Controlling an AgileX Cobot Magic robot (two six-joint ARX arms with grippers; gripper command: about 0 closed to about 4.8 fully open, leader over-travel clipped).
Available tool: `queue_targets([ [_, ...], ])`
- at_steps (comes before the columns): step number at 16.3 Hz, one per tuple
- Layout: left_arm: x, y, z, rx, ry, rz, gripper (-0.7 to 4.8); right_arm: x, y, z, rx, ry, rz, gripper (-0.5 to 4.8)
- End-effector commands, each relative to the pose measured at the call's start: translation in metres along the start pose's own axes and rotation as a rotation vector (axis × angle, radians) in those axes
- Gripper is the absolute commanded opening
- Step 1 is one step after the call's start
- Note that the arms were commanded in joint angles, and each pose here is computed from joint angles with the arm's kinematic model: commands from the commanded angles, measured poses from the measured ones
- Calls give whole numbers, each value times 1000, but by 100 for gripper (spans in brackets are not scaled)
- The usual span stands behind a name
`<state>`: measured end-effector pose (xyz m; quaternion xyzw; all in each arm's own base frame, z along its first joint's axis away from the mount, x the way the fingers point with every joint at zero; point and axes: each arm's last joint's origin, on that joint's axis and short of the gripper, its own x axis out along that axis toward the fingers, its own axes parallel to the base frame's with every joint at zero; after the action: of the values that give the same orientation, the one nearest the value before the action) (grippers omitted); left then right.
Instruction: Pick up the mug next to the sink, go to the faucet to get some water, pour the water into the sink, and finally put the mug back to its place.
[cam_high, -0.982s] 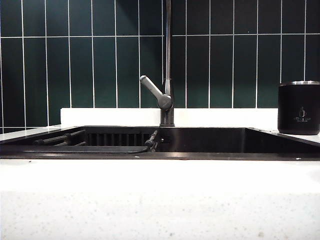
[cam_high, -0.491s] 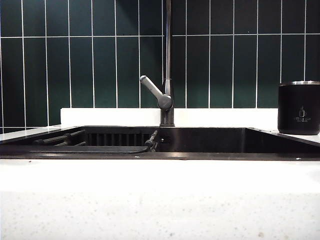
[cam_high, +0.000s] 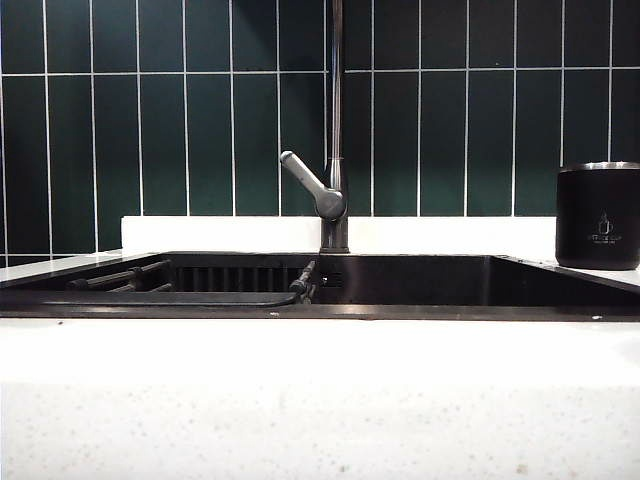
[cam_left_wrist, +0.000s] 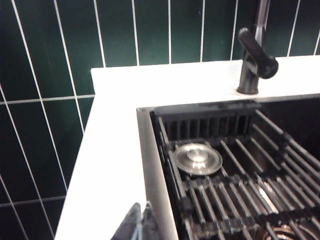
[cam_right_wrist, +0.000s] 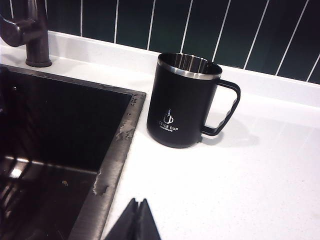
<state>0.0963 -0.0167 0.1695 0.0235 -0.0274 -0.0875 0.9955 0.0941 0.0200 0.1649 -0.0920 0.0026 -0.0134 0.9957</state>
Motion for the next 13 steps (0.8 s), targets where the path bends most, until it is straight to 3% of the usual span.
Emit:
queue_targets([
  [1,-1,4,9,3,-83,-16,-5,0,0,-1,7,-8,-3,-8],
  [13,-1,10,8,16,-78,-27,-5,0,0,-1,7,-8,-3,-8],
])
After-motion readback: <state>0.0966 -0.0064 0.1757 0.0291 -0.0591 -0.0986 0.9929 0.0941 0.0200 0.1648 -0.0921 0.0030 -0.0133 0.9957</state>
